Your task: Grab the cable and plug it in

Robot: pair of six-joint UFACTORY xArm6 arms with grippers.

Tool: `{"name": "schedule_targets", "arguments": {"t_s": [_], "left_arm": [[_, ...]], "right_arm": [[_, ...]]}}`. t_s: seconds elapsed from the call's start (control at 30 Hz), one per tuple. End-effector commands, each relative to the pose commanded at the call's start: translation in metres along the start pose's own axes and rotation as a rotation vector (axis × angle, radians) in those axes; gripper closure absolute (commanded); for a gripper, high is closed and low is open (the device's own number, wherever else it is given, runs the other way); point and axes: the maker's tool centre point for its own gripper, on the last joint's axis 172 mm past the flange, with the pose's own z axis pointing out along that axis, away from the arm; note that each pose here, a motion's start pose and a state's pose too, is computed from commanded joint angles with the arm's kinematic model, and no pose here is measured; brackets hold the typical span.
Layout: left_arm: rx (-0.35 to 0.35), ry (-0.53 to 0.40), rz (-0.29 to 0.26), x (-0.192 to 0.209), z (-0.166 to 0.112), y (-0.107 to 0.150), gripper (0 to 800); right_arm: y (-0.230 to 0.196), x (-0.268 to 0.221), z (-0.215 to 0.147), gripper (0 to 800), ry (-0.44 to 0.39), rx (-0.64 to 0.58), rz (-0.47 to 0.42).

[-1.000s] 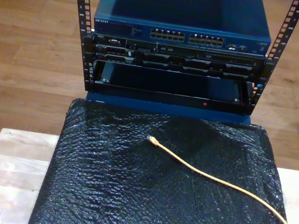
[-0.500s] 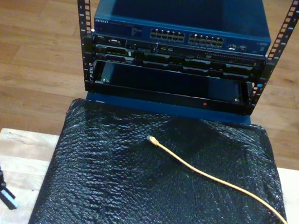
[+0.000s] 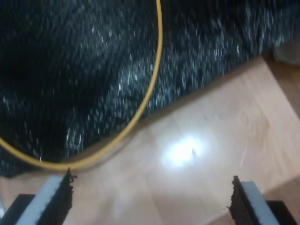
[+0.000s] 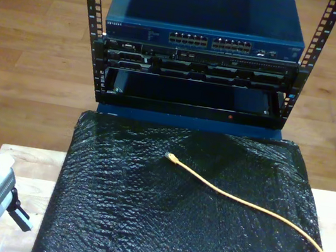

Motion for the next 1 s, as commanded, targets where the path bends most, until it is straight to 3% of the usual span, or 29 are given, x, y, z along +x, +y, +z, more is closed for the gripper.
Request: {"name": "schedule_targets", "arguments": {"t_s": [0.3, 0.47, 0.73, 1.0], "left_arm": [[-0.009, 0.040, 0.006, 0.021, 0.008, -0.012, 0], [0.046, 0.008, -0.020, 0.017, 0.007, -0.031, 0], [0.035, -0.016, -0.031, 0.024, 0.012, -0.037, 0], [0.080, -0.036, -0.045, 0.019, 0.000, -0.054, 0]], "right_arm": [[0.002, 0.042, 0.025, 8, -0.011, 0.033, -0.034], [0.008, 0.066, 0.040, 8, -0.028, 0.022, -0.050], [0.006, 0.101, 0.073, 9, -0.049, 0.016, -0.062], [0.003, 0.127, 0.104, 9, -0.059, -0.001, -0.067]]}}
